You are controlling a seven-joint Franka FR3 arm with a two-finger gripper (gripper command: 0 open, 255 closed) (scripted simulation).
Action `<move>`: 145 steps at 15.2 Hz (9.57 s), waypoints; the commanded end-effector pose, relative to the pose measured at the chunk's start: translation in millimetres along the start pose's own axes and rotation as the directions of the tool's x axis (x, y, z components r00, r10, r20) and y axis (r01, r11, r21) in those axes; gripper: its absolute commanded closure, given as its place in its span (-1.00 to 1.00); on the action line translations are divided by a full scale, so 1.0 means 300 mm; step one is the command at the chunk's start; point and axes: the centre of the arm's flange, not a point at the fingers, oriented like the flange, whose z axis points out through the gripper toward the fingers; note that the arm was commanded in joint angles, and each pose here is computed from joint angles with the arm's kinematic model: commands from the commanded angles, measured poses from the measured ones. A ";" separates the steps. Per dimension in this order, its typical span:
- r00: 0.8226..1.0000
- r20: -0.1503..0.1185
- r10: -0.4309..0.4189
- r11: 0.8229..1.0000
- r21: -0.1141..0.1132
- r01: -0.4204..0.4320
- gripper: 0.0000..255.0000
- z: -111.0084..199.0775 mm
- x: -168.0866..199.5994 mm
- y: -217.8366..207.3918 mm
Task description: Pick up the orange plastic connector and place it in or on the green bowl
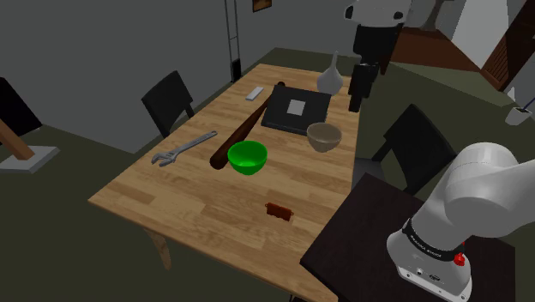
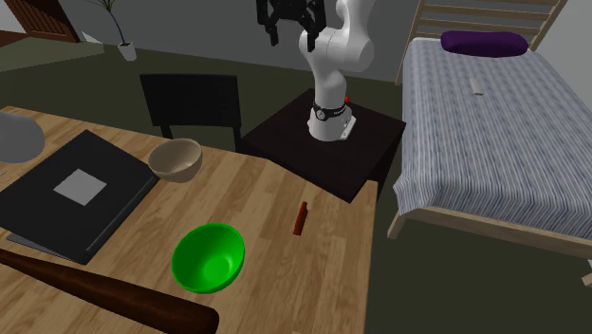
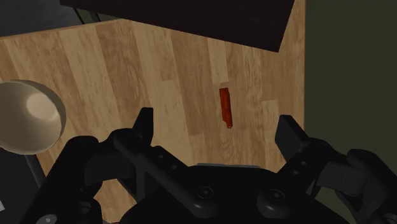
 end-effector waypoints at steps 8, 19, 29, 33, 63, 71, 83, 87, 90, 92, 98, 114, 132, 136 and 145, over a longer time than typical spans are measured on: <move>0.999 0.011 -0.041 0.999 -0.031 0.042 -1.00 0.272 0.133 -0.084; 0.994 0.031 -0.105 0.991 -0.078 0.107 -1.00 0.707 0.330 -0.208; 0.985 0.052 -0.162 0.979 -0.120 0.167 -1.00 1.111 0.496 -0.314; 0.981 0.061 -0.184 0.972 -0.136 0.191 -1.00 1.274 0.559 -0.354; 0.979 0.065 -0.194 0.969 -0.143 0.201 1.00 1.424 0.577 -0.353; 0.979 0.065 -0.194 0.969 -0.143 0.201 1.00 1.284 0.566 -0.359; 0.979 0.065 -0.194 0.969 -0.143 0.201 1.00 1.073 0.551 -0.368; 0.979 0.065 -0.194 0.969 -0.143 0.201 1.00 1.003 0.545 -0.371; 0.979 0.065 -0.194 0.969 -0.143 0.201 1.00 0.951 0.542 -0.373; 0.979 0.065 -0.194 0.969 -0.143 0.201 1.00 0.915 0.539 -0.375; 0.979 0.065 -0.194 0.969 -0.143 0.201 1.00 0.891 0.732 -0.271; 0.979 0.065 -0.194 0.969 -0.143 0.201 1.00 0.845 1.335 0.053; 0.979 0.065 -0.194 0.969 -0.143 0.201 1.00 1.060 1.351 0.063; 0.979 0.065 -0.194 0.969 -0.143 0.201 -1.00 1.060 1.351 0.063; 0.979 0.065 -0.194 0.969 -0.143 0.201 -1.00 0.895 1.357 0.037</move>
